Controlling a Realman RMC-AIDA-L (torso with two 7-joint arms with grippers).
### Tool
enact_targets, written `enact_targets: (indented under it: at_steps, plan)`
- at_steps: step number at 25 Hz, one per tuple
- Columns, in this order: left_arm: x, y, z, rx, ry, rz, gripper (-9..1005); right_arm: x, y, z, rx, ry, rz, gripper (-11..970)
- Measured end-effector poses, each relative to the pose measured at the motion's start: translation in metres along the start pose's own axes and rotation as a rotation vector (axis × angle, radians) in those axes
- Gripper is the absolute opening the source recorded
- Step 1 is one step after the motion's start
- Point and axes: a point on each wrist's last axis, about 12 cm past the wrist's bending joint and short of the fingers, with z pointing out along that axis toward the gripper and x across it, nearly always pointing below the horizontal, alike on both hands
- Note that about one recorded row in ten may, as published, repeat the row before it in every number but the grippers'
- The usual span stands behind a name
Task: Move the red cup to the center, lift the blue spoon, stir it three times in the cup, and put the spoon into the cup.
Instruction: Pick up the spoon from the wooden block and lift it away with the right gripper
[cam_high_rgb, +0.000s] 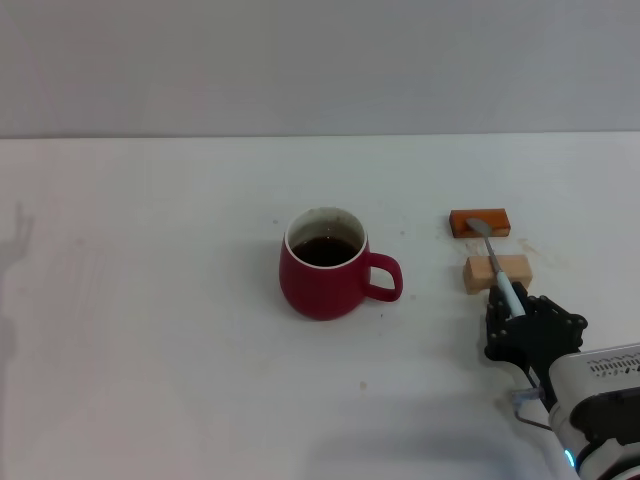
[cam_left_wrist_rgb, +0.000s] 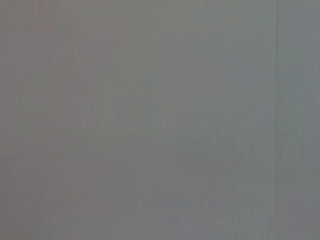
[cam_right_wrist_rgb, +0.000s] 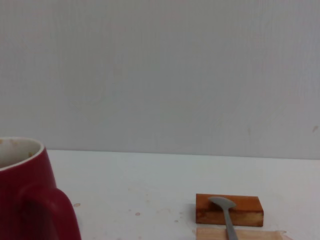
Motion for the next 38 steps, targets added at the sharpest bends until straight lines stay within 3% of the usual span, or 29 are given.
enact_targets:
  at_steps: [8, 38]
  plan:
    - [0.0003, 0.0006, -0.0004, -0.001, 0.001, 0.001, 861, 0.0008, -0.0018, -0.0003, 0.021, 0.009, 0.023, 149]
    - [0.0015, 0.0021, -0.0015, -0.003, 0.008, 0.006, 861, -0.0042, -0.0045, -0.0017, 0.039, -0.03, 0.018, 140]
